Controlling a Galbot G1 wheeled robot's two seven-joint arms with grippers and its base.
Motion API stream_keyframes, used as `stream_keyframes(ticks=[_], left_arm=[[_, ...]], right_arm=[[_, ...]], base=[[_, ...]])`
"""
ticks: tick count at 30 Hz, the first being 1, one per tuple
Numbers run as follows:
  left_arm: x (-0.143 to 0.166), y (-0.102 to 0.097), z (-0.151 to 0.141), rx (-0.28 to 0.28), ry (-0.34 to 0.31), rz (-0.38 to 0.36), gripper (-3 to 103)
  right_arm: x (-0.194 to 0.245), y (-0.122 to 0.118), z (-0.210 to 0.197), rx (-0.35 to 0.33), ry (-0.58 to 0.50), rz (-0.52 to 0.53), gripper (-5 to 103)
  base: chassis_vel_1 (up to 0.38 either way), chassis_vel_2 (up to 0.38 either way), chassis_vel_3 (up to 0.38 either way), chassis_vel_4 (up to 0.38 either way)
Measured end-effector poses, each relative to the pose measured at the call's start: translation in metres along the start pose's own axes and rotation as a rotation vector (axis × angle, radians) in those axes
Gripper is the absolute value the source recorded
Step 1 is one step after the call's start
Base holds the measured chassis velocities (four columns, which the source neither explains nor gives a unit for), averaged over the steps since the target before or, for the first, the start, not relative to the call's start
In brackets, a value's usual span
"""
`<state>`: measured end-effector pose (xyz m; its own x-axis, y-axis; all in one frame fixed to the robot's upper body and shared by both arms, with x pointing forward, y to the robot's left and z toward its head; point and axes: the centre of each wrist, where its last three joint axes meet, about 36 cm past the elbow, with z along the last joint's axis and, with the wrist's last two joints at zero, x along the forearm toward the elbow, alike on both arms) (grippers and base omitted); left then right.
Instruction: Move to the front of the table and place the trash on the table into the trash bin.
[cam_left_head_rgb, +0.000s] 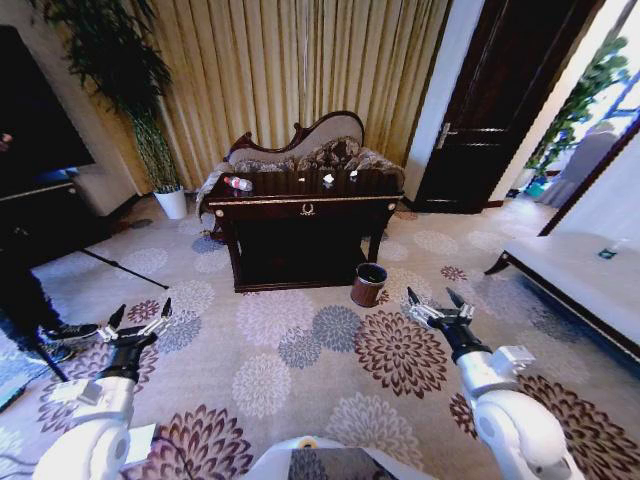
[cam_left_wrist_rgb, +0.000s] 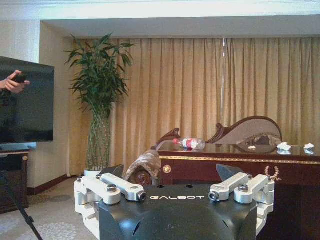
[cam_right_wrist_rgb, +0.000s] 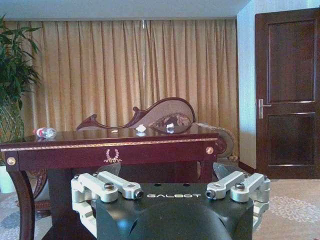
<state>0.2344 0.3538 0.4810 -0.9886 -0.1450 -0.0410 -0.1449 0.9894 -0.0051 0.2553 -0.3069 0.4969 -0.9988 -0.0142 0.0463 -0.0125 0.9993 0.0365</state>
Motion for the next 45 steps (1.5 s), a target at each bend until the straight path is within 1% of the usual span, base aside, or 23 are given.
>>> stream_keyframes(ticks=[2,9,20,45], left_arm=[[0.000,-0.004,-0.008,-0.002,0.007,0.003,100],[-0.001,-0.008,-0.021,-0.012,0.021,0.007,100],[-0.001,-0.004,-0.013,-0.016,0.043,-0.010,100],[0.003,0.000,-0.005,-0.025,0.032,-0.030,100]], right_arm=[[0.000,-0.001,0.002,0.007,0.006,0.005,100],[0.001,-0.002,-0.002,0.018,0.000,0.003,100],[0.002,0.001,-0.002,0.009,0.011,-0.002,100],[0.002,0.000,0.003,0.016,0.023,-0.004,100]], base=[[0.000,0.000,0.000,0.000],[0.000,0.000,0.000,0.000],[0.000,0.000,0.000,0.000],[0.000,0.000,0.000,0.000]])
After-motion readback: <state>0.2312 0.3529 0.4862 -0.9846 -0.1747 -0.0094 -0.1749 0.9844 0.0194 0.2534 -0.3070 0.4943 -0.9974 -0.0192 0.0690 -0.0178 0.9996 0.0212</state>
